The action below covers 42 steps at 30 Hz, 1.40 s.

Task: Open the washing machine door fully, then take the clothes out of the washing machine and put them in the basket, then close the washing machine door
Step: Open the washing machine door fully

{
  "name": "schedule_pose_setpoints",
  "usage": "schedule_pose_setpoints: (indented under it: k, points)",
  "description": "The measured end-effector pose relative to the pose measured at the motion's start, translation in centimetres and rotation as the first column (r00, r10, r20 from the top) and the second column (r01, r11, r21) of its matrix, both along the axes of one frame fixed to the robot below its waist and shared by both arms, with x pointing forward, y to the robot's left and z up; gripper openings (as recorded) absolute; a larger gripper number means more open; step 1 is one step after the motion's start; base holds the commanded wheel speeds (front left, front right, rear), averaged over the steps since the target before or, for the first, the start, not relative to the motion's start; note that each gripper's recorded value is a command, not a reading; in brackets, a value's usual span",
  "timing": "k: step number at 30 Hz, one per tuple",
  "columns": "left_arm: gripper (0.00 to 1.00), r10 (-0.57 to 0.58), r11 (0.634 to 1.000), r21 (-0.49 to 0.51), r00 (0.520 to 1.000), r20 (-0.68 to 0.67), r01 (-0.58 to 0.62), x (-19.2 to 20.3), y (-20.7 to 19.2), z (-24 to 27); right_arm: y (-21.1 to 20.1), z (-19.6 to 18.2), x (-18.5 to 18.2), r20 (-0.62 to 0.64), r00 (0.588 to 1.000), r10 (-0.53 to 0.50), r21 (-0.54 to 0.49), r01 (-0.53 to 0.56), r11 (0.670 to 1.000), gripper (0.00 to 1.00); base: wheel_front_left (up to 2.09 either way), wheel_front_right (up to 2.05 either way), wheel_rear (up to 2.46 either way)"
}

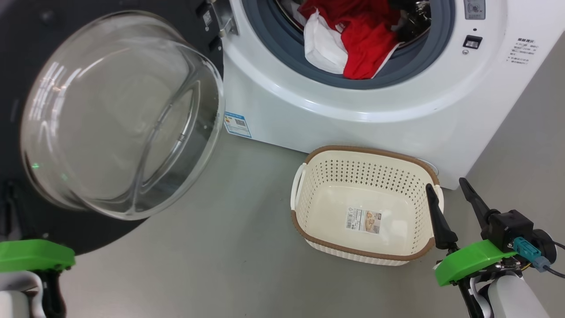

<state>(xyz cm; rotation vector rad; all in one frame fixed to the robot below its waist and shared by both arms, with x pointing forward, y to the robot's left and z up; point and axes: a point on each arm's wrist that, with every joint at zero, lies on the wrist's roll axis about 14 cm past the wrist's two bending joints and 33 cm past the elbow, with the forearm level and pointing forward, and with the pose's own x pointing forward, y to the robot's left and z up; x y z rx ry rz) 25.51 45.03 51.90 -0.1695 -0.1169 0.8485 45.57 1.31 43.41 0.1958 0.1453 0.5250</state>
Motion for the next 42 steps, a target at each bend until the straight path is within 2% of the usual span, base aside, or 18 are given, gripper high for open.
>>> schedule_pose_setpoints:
  k: [5, 15, 17, 19, 24, 27, 31, 39, 42]
  points:
    - [0.0, 0.039, 0.999, 0.005, 0.999, 0.001, -0.039, -0.5, 0.9, 0.1, -0.4, -0.4, 0.0, -0.009, 1.0, -0.008, -0.006, 0.008, 1.0, 1.0, 0.0, 0.0, 0.0]
    - [0.0, 0.036, 0.999, 0.025, 0.999, 0.028, -0.036, -0.2, 0.5, 0.9, -0.9, 0.0, 0.0, -0.002, 1.0, -0.022, -0.008, 0.022, 1.0, 1.0, 0.0, 0.0, 0.0]
    - [0.37, 0.027, 0.999, 0.043, 0.998, 0.053, -0.029, 0.1, 0.3, 1.7, -1.0, 0.3, 0.1, 0.004, 1.0, -0.027, -0.006, 0.027, 1.0, 1.0, 0.0, 0.0, 0.0]
    - [1.0, 0.018, 0.997, 0.078, 0.997, 0.073, -0.023, 0.3, 0.1, 3.0, -1.1, 0.7, 0.2, 0.015, 0.999, -0.032, -0.002, 0.032, 0.999, 1.0, 0.0, 0.0, 0.0]
    - [1.0, -0.03, 0.988, 0.152, 0.987, 0.16, 0.006, 1.4, -1.3, 6.4, -1.9, 2.1, 0.4, 0.038, 0.997, -0.06, 0.019, 0.06, 0.998, 1.0, 0.0, 0.0, 0.0]
    - [1.0, -0.102, 0.976, 0.209, 0.974, 0.203, 0.059, 2.5, -2.8, 8.6, -2.8, 2.8, 0.3, 0.052, 0.995, -0.083, 0.028, 0.082, 0.996, 1.0, 0.0, 0.0, 0.0]
    - [1.0, -0.236, 0.955, 0.235, 0.946, 0.224, 0.183, 4.9, -6.1, 9.3, -4.3, 4.1, 0.4, 0.082, 0.989, -0.125, 0.045, 0.122, 0.992, 1.0, 0.0, 0.0, 0.0]
    - [1.0, -0.477, 0.874, 0.238, 0.839, 0.261, 0.423, 9.8, -13.6, 9.6, -8.8, 7.2, 0.3, 0.155, 0.957, -0.247, 0.094, 0.234, 0.968, 1.0, 0.0, 0.0, 0.0]
    - [1.0, -0.569, 0.822, 0.215, 0.781, 0.257, 0.527, 11.2, -16.8, 8.8, -10.6, 8.6, -0.1, 0.188, 0.939, -0.289, 0.111, 0.272, 0.956, 1.0, 0.0, 0.0, 0.0]
